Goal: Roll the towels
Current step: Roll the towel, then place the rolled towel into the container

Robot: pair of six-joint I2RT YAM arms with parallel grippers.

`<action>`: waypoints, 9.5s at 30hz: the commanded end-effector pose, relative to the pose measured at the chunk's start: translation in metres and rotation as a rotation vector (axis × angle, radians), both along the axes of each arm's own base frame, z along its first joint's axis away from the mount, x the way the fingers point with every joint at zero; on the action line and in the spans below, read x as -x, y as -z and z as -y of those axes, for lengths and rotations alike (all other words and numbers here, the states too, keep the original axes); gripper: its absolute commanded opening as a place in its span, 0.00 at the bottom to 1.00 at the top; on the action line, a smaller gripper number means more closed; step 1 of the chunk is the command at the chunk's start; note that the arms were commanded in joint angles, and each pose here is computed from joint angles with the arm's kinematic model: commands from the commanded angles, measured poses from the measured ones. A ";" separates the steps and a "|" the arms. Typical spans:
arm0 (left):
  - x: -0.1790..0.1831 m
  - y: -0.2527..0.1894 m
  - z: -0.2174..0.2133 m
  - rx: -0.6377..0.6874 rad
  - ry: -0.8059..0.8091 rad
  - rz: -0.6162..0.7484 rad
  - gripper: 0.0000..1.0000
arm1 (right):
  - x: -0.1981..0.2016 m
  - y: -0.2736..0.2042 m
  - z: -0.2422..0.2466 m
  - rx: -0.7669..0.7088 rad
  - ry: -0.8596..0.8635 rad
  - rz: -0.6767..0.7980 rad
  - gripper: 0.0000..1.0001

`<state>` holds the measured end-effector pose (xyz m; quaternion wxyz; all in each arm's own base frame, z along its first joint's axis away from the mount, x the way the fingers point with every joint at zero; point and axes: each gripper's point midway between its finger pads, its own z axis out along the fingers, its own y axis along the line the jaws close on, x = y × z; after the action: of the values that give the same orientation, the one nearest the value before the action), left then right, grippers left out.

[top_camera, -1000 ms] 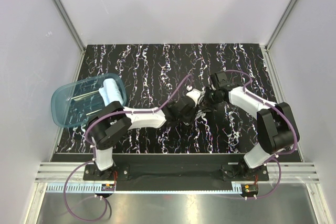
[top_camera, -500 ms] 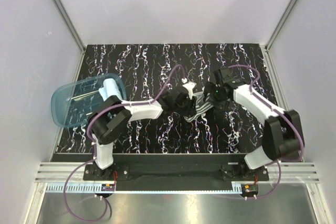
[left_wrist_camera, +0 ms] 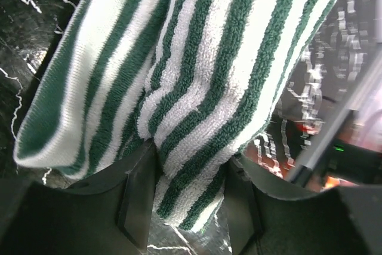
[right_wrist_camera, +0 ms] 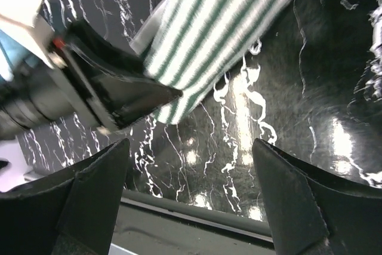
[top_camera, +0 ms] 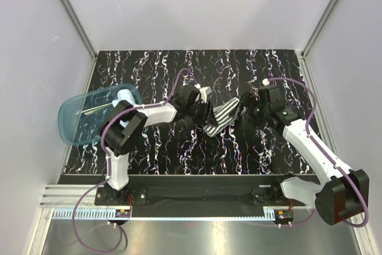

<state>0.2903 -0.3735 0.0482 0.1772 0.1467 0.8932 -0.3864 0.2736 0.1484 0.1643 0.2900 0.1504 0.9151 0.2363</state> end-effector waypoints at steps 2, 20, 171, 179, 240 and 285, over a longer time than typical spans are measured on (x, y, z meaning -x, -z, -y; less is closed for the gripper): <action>0.052 0.060 -0.044 -0.154 0.002 -0.407 0.49 | 0.000 0.017 -0.015 -0.096 -0.010 -0.013 0.90; 0.025 0.063 -0.046 -0.152 0.050 -0.521 0.57 | -0.075 0.059 -0.036 -0.219 0.060 0.215 0.90; 0.123 -0.243 -0.318 -0.097 -0.716 0.825 0.99 | -0.053 0.066 -0.513 -0.295 -0.894 0.433 0.96; 0.122 -0.243 -0.317 -0.099 -0.710 0.822 0.99 | -0.076 0.012 -0.499 -0.254 -0.809 0.550 1.00; 0.028 -0.193 -0.362 -0.278 -1.091 1.188 0.93 | 0.043 -0.143 -0.124 -0.022 -0.327 0.757 1.00; -0.023 -0.095 -0.380 -0.509 -0.989 1.284 0.99 | 0.058 -0.089 -0.137 0.022 -0.465 0.624 1.00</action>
<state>0.3162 0.0168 0.0728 0.6381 -0.0037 0.7526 0.1624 0.2112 0.2764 0.2372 0.4841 -0.1523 0.8071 0.3017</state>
